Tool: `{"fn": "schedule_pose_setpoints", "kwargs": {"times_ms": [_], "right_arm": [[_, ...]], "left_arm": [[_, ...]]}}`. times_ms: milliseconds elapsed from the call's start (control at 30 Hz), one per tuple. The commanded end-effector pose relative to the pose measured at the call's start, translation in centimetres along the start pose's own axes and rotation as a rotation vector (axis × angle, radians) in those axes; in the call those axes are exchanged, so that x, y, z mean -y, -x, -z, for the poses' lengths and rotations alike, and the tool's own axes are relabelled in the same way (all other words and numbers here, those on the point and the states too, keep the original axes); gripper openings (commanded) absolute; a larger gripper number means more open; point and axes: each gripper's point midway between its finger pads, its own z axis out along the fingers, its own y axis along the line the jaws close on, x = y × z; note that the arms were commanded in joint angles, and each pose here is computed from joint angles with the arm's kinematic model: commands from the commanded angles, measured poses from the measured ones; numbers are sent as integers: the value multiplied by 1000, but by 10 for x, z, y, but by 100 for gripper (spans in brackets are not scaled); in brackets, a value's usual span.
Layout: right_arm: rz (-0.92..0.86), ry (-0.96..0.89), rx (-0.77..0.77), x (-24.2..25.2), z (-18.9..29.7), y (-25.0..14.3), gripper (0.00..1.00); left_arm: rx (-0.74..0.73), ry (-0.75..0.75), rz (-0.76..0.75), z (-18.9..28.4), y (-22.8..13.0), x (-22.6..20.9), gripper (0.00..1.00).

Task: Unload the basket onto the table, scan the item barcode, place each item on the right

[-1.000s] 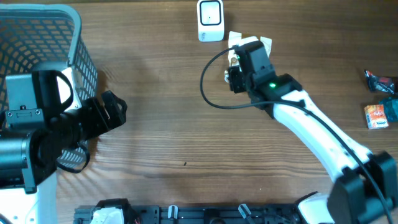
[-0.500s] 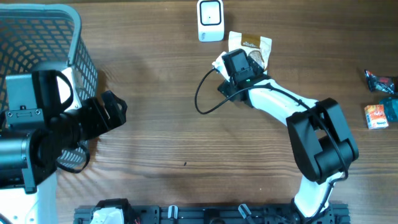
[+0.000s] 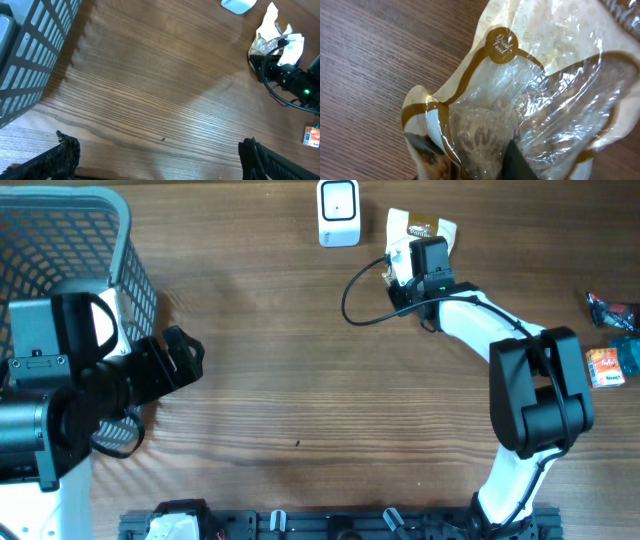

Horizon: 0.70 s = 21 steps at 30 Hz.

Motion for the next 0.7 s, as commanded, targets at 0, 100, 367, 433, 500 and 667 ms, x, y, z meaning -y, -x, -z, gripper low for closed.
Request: {"fn": "schedule_pose_setpoints", "kwargs": {"times_ms": [0,100,367,433,500,667], "right_arm": [[-170,82,-105,-22,-15,-38,6],[-240,151,-33,-28,9,-11,5],[-404,570,224,-73,136,79,4],[-457,653,218,-82,153,83,5],[-490,785,189,-99,167,84,5],[-599,920,94,-115,179,78,5]], "left_arm": [[7,-3,-18,1,2,2,100],[7,-4,-18,1,2,2,100],[7,-3,-18,1,2,2,100],[8,-3,-19,1,2,2,100],[7,-3,-18,1,2,2,100],[7,-3,-18,1,2,2,100]]}}
